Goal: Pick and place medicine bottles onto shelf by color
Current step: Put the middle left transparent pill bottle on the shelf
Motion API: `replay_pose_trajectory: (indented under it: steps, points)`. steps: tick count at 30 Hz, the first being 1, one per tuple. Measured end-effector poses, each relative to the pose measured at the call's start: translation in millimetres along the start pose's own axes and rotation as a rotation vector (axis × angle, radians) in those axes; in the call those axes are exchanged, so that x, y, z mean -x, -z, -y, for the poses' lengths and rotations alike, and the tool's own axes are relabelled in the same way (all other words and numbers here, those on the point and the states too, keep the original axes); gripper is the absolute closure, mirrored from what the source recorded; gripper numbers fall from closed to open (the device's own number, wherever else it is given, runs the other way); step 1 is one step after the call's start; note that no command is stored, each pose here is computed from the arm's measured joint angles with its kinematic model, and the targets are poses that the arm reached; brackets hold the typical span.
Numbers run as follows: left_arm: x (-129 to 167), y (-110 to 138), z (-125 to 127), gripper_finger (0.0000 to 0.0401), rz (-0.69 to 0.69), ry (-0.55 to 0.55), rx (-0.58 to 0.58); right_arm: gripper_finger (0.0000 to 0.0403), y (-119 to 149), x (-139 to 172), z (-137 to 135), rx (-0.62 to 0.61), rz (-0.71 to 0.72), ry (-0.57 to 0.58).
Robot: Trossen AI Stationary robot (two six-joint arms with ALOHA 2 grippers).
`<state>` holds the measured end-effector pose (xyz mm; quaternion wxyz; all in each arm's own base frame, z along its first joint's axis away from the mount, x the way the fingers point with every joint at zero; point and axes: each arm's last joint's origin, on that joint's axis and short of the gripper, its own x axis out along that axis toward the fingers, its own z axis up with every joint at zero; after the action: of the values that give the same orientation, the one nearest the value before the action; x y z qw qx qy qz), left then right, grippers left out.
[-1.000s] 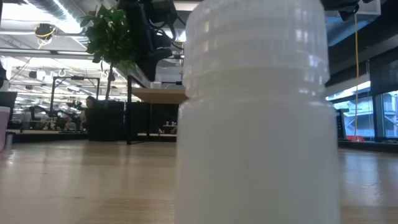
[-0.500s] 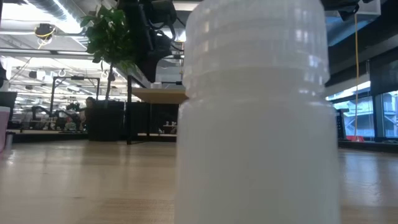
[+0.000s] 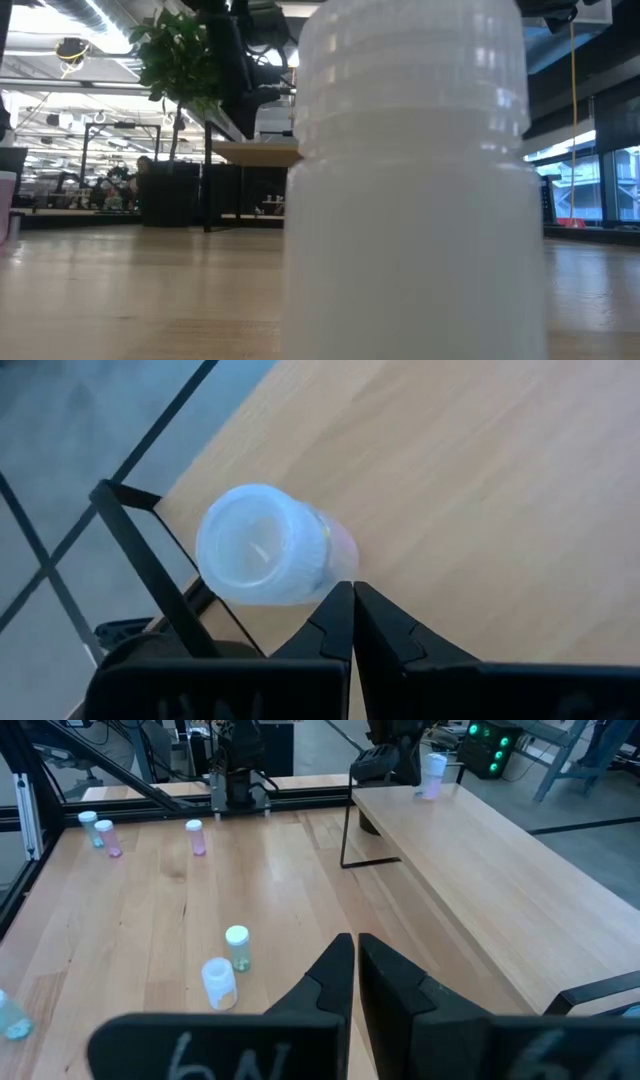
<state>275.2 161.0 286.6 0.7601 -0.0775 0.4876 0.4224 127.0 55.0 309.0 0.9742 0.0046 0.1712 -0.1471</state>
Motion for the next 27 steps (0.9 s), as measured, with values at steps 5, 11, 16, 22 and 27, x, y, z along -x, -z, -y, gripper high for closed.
replay_pose_trajectory:
  steps: [5,11,16,22,27]
  points:
    - [0,-2,-1,0.0401,0.025,-0.024,-0.007,0.038,0,-1,-1,0.006,-0.004,0.002]
    - [-1,-6,-3,0.0401,0.055,-0.03,-0.006,0.038,1,-1,-1,0.008,-0.005,0.002]
    - [-3,-8,-9,0.0401,0.062,-0.04,-0.007,0.0379,0,-1,-1,0.029,-0.005,0.002]
    - [-8,-9,-19,0.0401,0.053,-0.059,-0.009,0.0379,0,-1,-1,0.031,-0.005,0.002]
    - [-8,-9,-20,0.0401,0.052,-0.06,-0.011,0.0379,0,-1,-1,0.032,-0.004,0.003]
